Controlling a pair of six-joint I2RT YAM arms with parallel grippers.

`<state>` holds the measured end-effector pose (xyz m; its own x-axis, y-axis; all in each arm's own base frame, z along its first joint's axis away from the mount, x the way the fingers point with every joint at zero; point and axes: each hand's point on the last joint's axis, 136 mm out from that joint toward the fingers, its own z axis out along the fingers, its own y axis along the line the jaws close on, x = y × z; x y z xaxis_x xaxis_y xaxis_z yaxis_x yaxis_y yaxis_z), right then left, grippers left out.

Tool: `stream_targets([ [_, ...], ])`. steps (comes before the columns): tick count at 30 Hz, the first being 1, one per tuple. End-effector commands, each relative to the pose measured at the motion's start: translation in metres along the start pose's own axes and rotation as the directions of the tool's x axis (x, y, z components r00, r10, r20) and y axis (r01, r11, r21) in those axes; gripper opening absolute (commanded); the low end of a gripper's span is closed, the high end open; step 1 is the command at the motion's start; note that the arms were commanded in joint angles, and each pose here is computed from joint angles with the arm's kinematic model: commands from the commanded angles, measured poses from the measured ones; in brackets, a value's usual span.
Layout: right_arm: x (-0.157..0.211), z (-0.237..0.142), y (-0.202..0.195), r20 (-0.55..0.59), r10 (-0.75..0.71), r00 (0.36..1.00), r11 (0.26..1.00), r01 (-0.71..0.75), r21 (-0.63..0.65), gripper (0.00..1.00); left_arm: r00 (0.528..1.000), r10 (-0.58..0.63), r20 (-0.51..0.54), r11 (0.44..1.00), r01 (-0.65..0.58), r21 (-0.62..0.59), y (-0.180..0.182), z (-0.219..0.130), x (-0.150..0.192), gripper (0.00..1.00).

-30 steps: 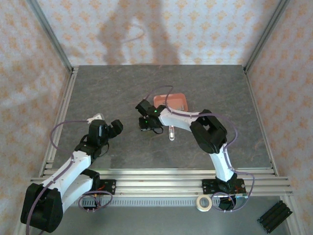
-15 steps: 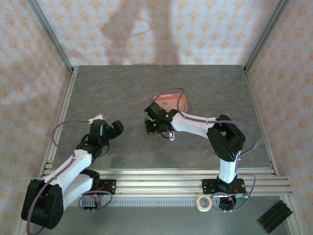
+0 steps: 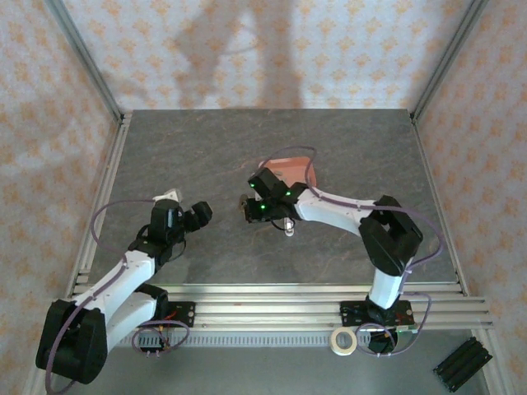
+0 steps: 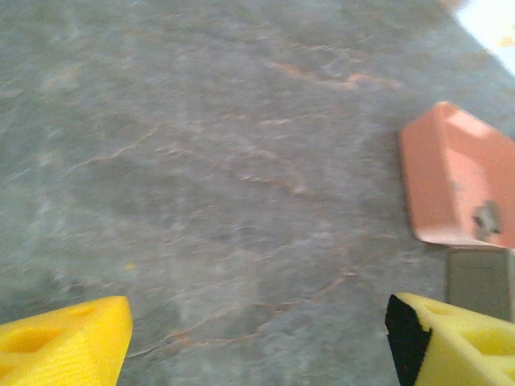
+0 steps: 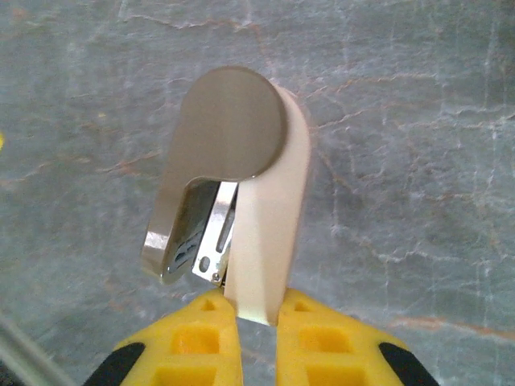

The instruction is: Load the staples into the stapler

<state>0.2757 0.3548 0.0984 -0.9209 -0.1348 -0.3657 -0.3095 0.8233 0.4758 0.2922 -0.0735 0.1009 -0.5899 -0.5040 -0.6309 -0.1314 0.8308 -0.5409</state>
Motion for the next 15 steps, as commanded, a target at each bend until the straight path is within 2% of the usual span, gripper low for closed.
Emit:
stream_targets([
  [1,-0.011,-0.03,0.019,0.039,0.03,0.999,0.986,-0.023,-0.167,0.11,0.979,0.18,0.095,0.957,-0.196,0.212,-0.054,-0.015,-0.019,0.8],
  [3,-0.008,-0.041,0.024,0.039,0.024,0.999,0.973,-0.014,-0.229,0.09,0.945,0.302,0.127,0.91,-0.326,0.257,-0.072,-0.023,-0.015,0.79],
  [7,0.002,-0.058,0.032,0.009,-0.005,1.0,0.948,0.007,-0.318,0.05,0.829,0.528,0.181,0.767,-0.558,0.317,-0.103,-0.037,0.003,0.78],
  [10,0.01,-0.067,0.035,-0.008,-0.009,1.0,0.931,0.005,-0.364,0.05,0.735,0.643,0.215,0.642,-0.671,0.372,-0.123,-0.045,0.019,0.76],
  [15,0.019,-0.075,0.029,-0.024,0.007,1.0,0.922,-0.016,-0.388,0.04,0.589,0.762,0.271,0.466,-0.788,0.402,-0.139,-0.054,0.04,0.75],
])
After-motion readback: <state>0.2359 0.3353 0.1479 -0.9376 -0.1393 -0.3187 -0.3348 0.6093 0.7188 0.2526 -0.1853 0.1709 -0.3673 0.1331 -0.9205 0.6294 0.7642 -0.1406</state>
